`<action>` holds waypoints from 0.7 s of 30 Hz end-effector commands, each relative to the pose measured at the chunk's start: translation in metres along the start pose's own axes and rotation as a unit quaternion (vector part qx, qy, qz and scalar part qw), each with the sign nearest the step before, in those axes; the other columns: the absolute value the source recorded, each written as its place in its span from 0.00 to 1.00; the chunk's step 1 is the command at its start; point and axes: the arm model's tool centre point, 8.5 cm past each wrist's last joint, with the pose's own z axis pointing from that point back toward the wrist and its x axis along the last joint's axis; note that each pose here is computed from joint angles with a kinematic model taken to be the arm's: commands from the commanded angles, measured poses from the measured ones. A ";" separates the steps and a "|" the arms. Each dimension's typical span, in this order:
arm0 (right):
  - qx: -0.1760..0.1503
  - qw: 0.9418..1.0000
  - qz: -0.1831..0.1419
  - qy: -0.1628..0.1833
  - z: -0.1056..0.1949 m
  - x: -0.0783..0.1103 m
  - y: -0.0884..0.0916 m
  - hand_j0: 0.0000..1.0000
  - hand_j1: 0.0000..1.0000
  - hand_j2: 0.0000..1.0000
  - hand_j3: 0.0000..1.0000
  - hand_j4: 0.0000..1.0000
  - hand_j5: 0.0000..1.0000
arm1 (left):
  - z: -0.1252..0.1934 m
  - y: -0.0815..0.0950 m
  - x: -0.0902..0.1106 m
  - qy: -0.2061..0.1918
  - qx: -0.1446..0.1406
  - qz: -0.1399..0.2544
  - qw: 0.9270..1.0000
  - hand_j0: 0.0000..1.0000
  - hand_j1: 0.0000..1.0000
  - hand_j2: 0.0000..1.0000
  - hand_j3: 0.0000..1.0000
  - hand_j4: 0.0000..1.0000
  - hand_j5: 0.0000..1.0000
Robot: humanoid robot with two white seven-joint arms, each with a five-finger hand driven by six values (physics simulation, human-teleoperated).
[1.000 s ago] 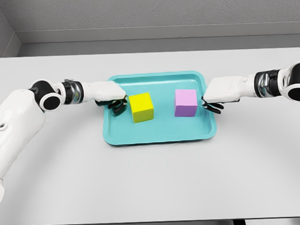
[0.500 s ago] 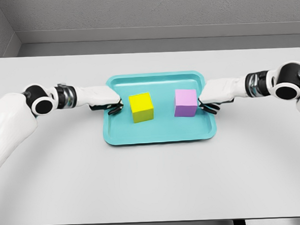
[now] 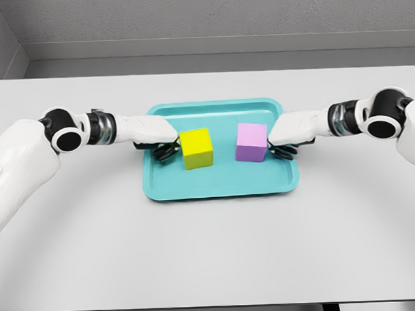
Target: Push two cubes
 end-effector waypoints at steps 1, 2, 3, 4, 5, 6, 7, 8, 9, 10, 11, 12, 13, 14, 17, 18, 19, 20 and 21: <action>-0.002 1.000 0.001 -0.003 -0.004 0.002 -0.003 0.02 0.02 0.02 0.02 0.02 0.02 | -0.001 0.002 0.000 0.000 0.004 0.004 1.000 0.00 0.00 0.00 0.00 0.00 0.00; -0.003 1.000 0.001 -0.005 -0.005 0.003 -0.004 0.02 0.02 0.02 0.02 0.02 0.02 | 0.000 0.003 -0.001 0.001 0.006 0.004 1.000 0.00 0.00 0.00 0.00 0.00 0.00; -0.004 1.000 0.003 -0.003 -0.004 0.002 -0.006 0.02 0.02 0.02 0.02 0.02 0.02 | -0.002 0.006 0.001 -0.002 0.008 0.002 1.000 0.00 0.00 0.00 0.00 0.00 0.00; -0.005 1.000 0.004 -0.003 -0.004 0.002 -0.007 0.02 0.02 0.02 0.02 0.02 0.02 | -0.005 0.008 0.004 -0.005 0.010 0.000 1.000 0.00 0.00 0.00 0.00 0.00 0.00; -0.005 1.000 0.004 -0.003 -0.004 0.002 -0.007 0.02 0.02 0.02 0.02 0.02 0.02 | -0.007 0.010 0.005 -0.008 0.012 0.000 1.000 0.00 0.00 0.00 0.00 0.00 0.00; -0.005 1.000 0.001 -0.001 -0.004 0.000 -0.006 0.02 0.02 0.02 0.02 0.02 0.02 | -0.008 0.012 0.006 -0.009 0.013 -0.001 1.000 0.00 0.00 0.00 0.00 0.00 0.00; -0.006 1.000 0.000 0.001 -0.005 -0.001 -0.009 0.02 0.02 0.02 0.02 0.02 0.02 | -0.009 0.012 0.007 -0.011 0.014 -0.001 1.000 0.00 0.00 0.00 0.00 0.00 0.00; -0.006 1.000 0.000 0.002 -0.005 -0.002 -0.009 0.02 0.02 0.02 0.02 0.02 0.02 | -0.009 0.014 0.007 -0.010 0.016 -0.001 1.000 0.00 0.00 0.00 0.00 0.00 0.00; -0.007 1.000 0.001 -0.001 -0.007 -0.001 -0.011 0.02 0.02 0.02 0.02 0.02 0.02 | -0.012 0.017 0.010 -0.015 0.019 -0.002 1.000 0.00 0.00 0.00 0.00 0.00 0.00; -0.008 1.000 0.002 -0.001 -0.007 0.000 -0.012 0.02 0.02 0.02 0.02 0.02 0.02 | -0.012 0.018 0.010 -0.015 0.019 -0.003 1.000 0.00 0.00 0.00 0.00 0.00 0.00; -0.009 1.000 0.003 -0.001 -0.007 -0.001 -0.013 0.02 0.02 0.02 0.02 0.02 0.02 | -0.012 0.018 0.010 -0.015 0.020 -0.003 1.000 0.00 0.00 0.00 0.00 0.00 0.00; -0.011 1.000 0.005 -0.003 -0.009 0.001 -0.016 0.02 0.02 0.02 0.02 0.02 0.02 | -0.012 0.018 0.010 -0.015 0.019 -0.003 1.000 0.00 0.00 0.00 0.00 0.00 0.00; -0.012 1.000 0.005 -0.006 -0.011 0.002 -0.018 0.02 0.02 0.02 0.02 0.02 0.02 | -0.013 0.018 0.011 -0.016 0.020 -0.003 1.000 0.00 0.00 0.00 0.00 0.00 0.00; -0.013 1.000 0.006 -0.009 -0.014 0.005 -0.019 0.02 0.02 0.02 0.02 0.02 0.02 | -0.013 0.019 0.011 -0.016 0.021 -0.003 1.000 0.00 0.00 0.00 0.00 0.00 0.00; -0.014 1.000 0.009 -0.012 -0.017 0.007 -0.022 0.02 0.02 0.02 0.02 0.02 0.02 | -0.011 0.020 0.009 -0.013 0.022 -0.003 1.000 0.00 0.00 0.00 0.00 0.00 0.00; -0.012 1.000 0.013 -0.010 -0.018 0.007 -0.021 0.02 0.02 0.02 0.02 0.02 0.02 | -0.008 0.021 0.003 -0.005 0.020 -0.001 1.000 0.00 0.00 0.00 0.00 0.00 0.00; -0.011 1.000 0.012 -0.009 -0.017 0.006 -0.021 0.02 0.02 0.02 0.02 0.02 0.02 | -0.004 0.019 -0.004 0.004 0.018 0.006 1.000 0.00 0.00 0.00 0.00 0.00 0.00; -0.009 1.000 0.005 -0.001 -0.013 0.000 -0.017 0.03 0.03 0.03 0.03 0.03 0.03 | 0.003 0.023 -0.012 0.015 0.027 0.013 0.999 0.00 0.00 0.00 0.00 0.00 0.00; -0.004 1.000 -0.011 0.013 -0.010 -0.011 -0.009 0.03 0.03 0.03 0.03 0.03 0.03 | 0.013 0.025 -0.023 0.029 0.040 0.026 0.998 0.00 0.00 0.00 0.00 0.00 0.00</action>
